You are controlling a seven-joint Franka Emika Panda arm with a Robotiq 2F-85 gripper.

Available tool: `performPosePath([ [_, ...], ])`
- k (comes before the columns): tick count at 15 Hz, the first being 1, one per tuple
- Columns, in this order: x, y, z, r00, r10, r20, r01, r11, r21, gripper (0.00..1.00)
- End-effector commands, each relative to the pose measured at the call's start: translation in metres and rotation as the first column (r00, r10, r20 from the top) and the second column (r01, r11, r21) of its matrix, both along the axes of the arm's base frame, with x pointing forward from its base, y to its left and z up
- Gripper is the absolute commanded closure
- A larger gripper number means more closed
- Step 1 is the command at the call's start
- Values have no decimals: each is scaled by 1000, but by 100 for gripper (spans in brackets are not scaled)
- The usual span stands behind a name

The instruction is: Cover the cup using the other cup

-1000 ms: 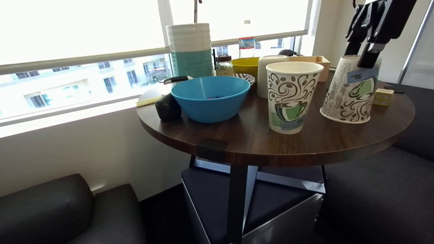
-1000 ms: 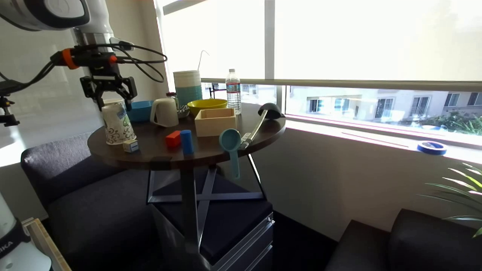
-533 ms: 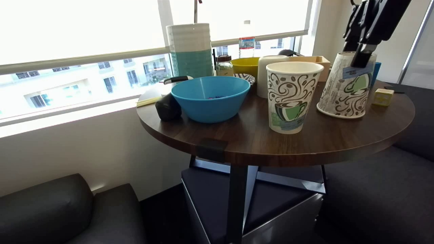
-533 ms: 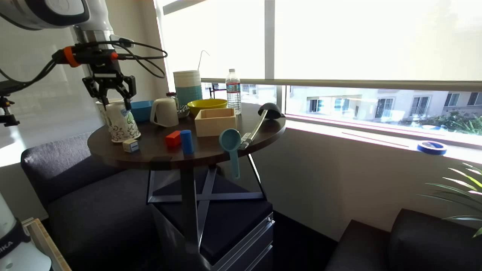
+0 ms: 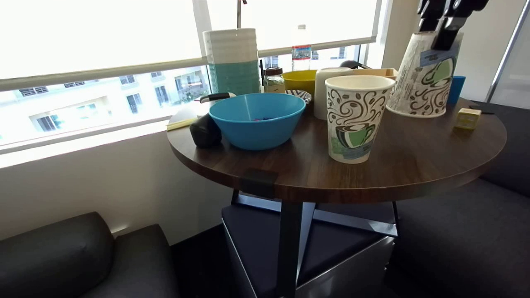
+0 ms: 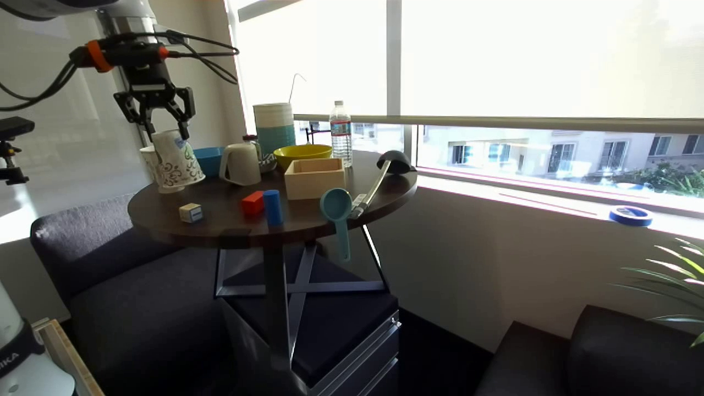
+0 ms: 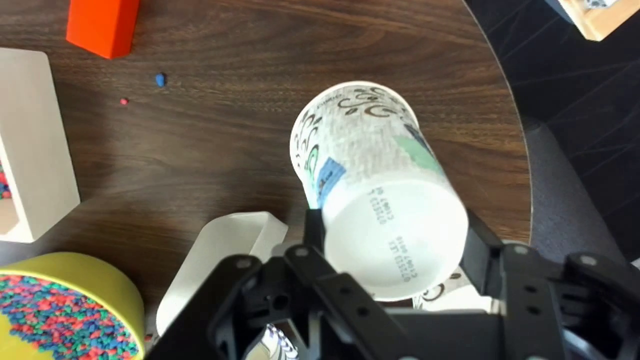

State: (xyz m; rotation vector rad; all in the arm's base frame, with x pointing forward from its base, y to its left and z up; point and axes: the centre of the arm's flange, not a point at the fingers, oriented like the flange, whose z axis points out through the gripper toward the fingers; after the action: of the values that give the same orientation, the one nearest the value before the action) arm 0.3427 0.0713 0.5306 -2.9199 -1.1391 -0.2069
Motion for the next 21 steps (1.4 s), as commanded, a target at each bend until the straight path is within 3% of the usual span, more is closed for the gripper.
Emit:
performPosePath([
  [1,9,12,40,998,66,-14,-67,997,-33,60],
  [7,14,58,90,978,208,8,-207,977,-55,60],
  [11,22,85,97,947,320,-21,-321,947,-24,60],
  [12,6,76,89,963,269,22,-268,962,-49,60],
  [13,8,79,89,961,275,17,-274,961,-49,35],
  [17,8,77,87,963,270,14,-269,962,-49,35],
  [18,8,77,87,963,270,14,-269,962,-49,60],
  [21,6,93,92,950,310,29,-309,951,-25,60],
])
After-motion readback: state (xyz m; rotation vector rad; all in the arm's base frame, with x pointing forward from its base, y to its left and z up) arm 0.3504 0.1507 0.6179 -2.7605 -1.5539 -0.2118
